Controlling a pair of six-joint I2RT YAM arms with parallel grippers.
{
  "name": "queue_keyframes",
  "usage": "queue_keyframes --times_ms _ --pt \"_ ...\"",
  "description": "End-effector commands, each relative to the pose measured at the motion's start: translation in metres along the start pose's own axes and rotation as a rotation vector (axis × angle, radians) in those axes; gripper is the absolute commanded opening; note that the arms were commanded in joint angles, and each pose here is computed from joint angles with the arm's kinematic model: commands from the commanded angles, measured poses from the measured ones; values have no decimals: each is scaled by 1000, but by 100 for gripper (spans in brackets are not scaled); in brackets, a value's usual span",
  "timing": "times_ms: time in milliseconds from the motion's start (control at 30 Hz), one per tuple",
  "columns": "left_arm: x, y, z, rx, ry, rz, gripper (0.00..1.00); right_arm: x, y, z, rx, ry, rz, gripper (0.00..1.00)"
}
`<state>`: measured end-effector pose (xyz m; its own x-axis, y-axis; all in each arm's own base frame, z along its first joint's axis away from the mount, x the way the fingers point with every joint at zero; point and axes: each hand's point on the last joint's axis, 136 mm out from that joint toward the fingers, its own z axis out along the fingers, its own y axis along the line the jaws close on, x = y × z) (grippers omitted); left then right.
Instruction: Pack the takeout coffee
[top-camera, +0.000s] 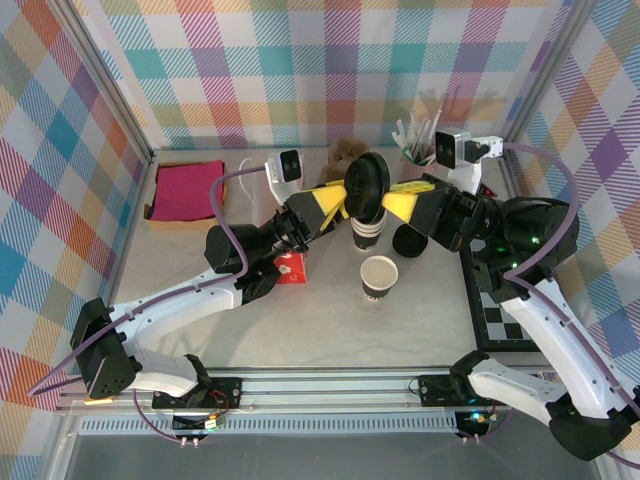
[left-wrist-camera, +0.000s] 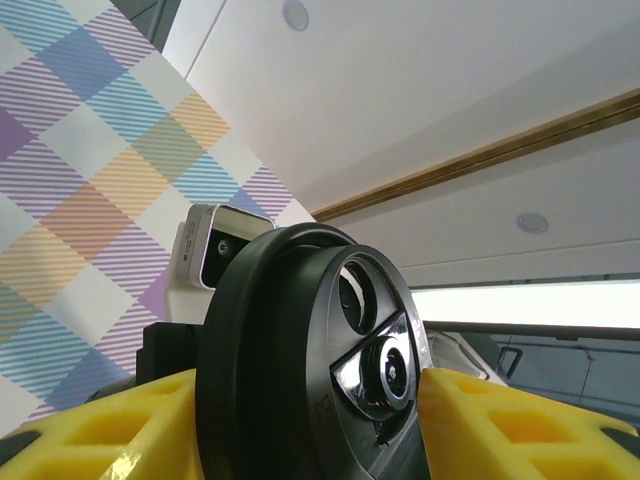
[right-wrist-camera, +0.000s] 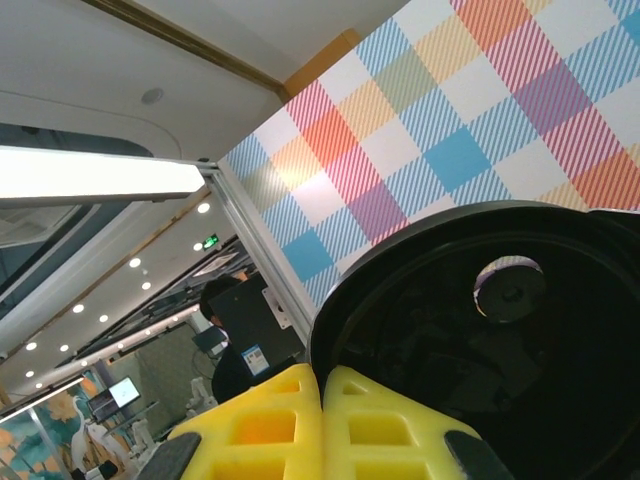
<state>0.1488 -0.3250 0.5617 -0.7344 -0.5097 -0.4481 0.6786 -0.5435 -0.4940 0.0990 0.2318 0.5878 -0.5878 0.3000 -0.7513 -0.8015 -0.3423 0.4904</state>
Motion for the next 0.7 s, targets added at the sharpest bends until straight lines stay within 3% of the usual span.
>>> queue_keyframes --times_ms 0,367,667 --pt "-10 -25 3 90 -34 37 52 0 -5 -2 27 -17 -18 3" --pt "-10 -22 1 80 -35 38 40 3 -18 -6 109 -26 -26 3" --pt "-11 -21 0 76 -43 38 39 4 -28 -16 214 -58 -35 8"
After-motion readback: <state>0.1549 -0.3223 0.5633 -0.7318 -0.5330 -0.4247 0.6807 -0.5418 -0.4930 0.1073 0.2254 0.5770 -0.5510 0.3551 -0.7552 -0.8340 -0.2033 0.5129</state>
